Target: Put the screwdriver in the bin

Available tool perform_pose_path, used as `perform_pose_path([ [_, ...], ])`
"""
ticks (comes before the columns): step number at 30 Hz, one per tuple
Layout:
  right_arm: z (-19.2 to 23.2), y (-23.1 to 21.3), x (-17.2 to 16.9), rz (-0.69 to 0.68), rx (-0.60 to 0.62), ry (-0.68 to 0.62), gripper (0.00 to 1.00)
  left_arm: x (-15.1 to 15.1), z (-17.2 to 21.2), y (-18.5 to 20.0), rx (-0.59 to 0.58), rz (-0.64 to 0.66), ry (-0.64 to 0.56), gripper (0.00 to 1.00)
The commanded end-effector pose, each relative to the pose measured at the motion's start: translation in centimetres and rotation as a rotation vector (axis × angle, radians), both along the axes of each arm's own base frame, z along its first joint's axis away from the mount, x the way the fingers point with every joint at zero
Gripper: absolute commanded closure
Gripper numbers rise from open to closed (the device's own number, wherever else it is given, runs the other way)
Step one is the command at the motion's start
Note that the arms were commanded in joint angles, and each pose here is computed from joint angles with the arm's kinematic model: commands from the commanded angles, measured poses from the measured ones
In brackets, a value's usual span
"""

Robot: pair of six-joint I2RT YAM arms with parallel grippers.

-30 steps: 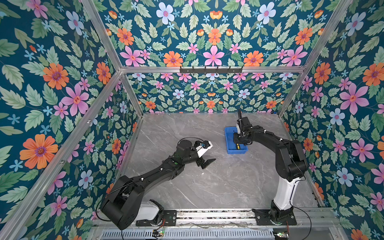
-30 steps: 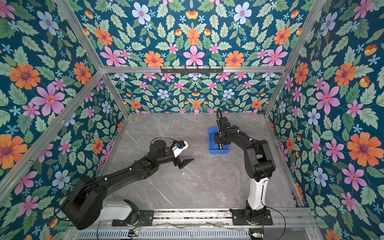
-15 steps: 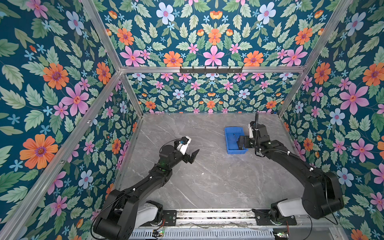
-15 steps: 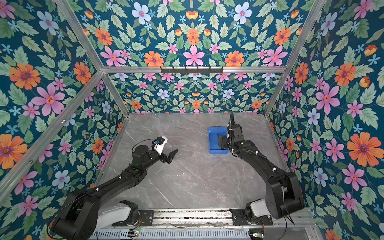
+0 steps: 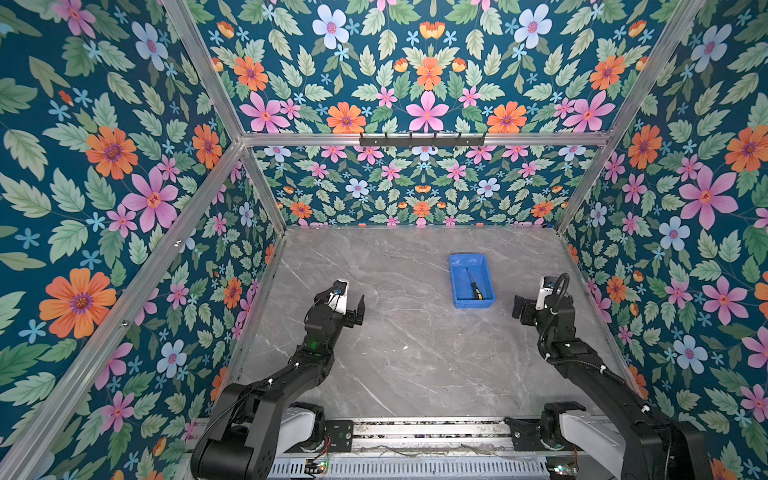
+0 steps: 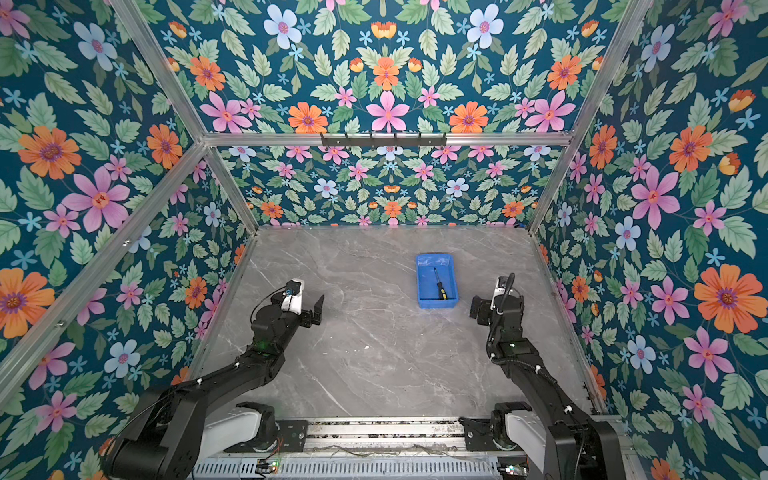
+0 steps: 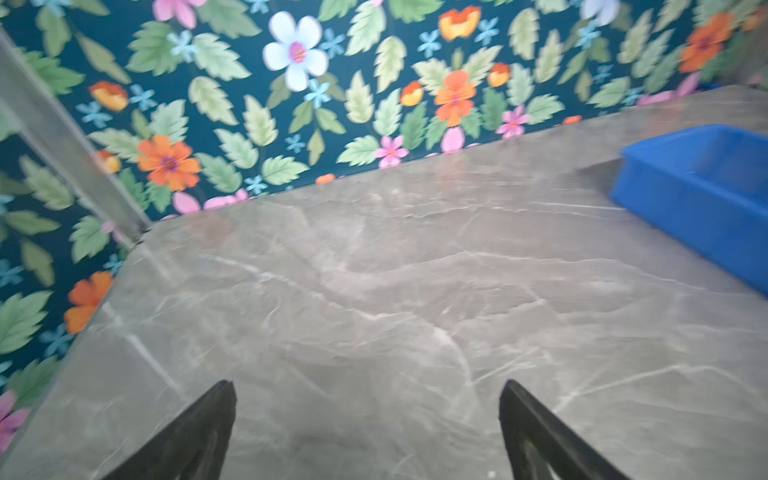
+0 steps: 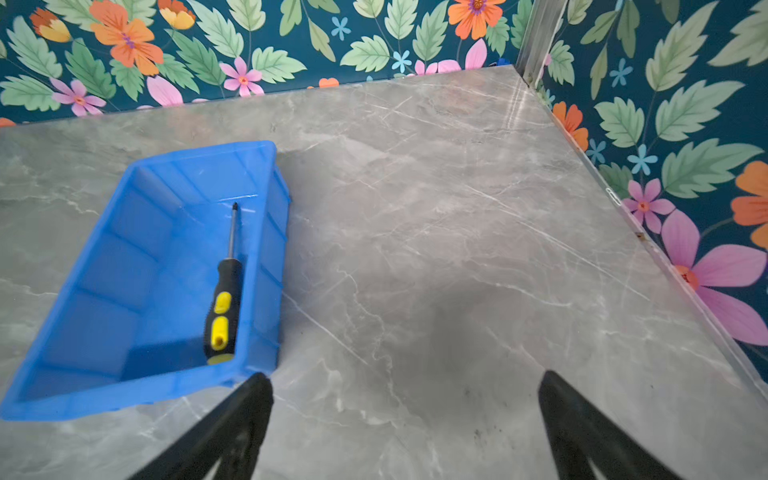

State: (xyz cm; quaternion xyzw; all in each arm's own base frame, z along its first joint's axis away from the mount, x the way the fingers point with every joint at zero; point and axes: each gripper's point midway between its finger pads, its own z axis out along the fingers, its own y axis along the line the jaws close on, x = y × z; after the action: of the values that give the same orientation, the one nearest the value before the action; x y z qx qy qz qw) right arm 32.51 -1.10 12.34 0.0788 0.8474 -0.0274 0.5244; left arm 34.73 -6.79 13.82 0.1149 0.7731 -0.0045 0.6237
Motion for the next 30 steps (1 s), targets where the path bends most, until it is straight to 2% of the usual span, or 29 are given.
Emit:
perform_pose_path([
  [1, 2.7, -1.2, 1.1, -0.054, -0.033, -0.176, 0.01, 0.8, 1.2, 2.8, -0.009, 0.126, -0.082, 0.00],
  [6, 0.7, -1.5, 1.4, -0.070, -0.031, -0.168, 0.01, 1.5, 0.4, 5.1, -0.054, 0.198, -0.126, 0.00],
  [8, 0.4, -1.6, 1.6, -0.077, -0.032, -0.178, 0.01, 2.0, -0.1, 5.4, -0.037, 0.205, -0.109, 0.00],
  [11, 0.3, -1.7, 2.2, -0.069, -0.020, -0.173, 0.01, 2.9, -1.1, 6.7, -0.068, 0.252, -0.085, 0.00],
  [14, 0.0, -2.0, 2.8, -0.070, -0.013, -0.188, 0.01, 3.1, -1.9, 7.7, -0.106, 0.272, -0.110, 0.00],
  [21, -1.8, -1.3, 4.2, -0.017, -0.007, -0.165, 0.01, 4.3, -3.0, 7.9, -0.118, 0.259, -0.022, 0.00],
  [30, -2.6, -1.4, 4.8, -0.016, 0.001, -0.134, 0.01, 4.3, -2.9, 8.2, -0.121, 0.274, -0.029, 0.00],
])
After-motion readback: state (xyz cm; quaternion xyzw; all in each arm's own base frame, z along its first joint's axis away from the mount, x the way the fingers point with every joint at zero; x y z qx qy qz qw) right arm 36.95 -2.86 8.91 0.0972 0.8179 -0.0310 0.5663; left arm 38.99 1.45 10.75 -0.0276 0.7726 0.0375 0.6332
